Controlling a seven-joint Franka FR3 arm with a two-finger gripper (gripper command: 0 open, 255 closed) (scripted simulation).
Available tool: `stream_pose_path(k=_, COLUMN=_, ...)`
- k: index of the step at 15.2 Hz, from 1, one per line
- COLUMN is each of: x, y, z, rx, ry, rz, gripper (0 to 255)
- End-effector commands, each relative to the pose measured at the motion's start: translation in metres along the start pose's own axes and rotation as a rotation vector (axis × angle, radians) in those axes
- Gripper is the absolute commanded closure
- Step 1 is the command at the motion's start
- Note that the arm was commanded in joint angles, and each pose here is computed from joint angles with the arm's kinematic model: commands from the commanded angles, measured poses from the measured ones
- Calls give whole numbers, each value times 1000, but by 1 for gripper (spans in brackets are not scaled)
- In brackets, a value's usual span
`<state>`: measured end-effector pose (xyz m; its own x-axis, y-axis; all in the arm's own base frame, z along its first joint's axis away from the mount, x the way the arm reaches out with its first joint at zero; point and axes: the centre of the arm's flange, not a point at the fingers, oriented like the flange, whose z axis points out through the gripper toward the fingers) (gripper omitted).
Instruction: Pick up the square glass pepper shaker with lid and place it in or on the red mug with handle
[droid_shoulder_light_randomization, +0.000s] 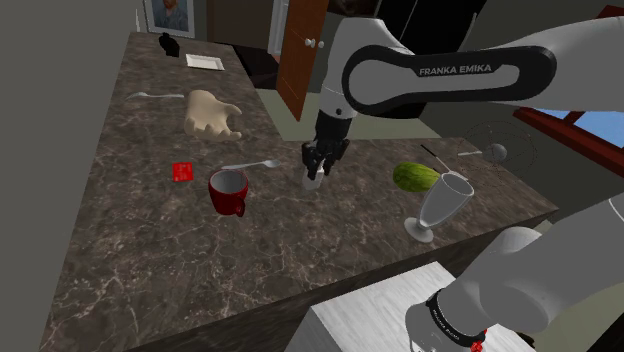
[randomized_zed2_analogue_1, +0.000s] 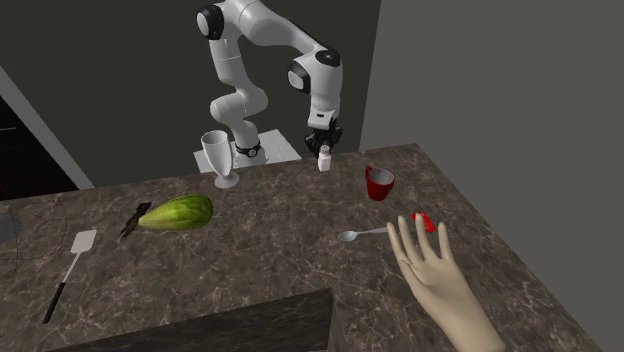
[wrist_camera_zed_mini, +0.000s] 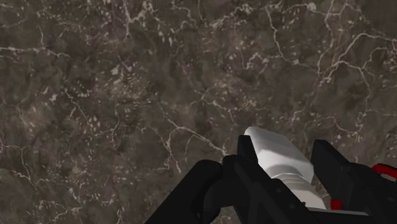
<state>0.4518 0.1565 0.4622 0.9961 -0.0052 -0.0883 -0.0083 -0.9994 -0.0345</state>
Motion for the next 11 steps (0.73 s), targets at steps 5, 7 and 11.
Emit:
stream_pose_path(k=5, x=-2, y=-2, z=-32, rx=0, ry=0, rz=0, gripper=255)
stream_pose_path(k=7, x=-3, y=-2, z=-42, rx=0, ry=0, rz=0, gripper=255)
stream_pose_path(k=11, x=9, y=-25, z=-53, rx=0, ry=0, rz=0, gripper=255)
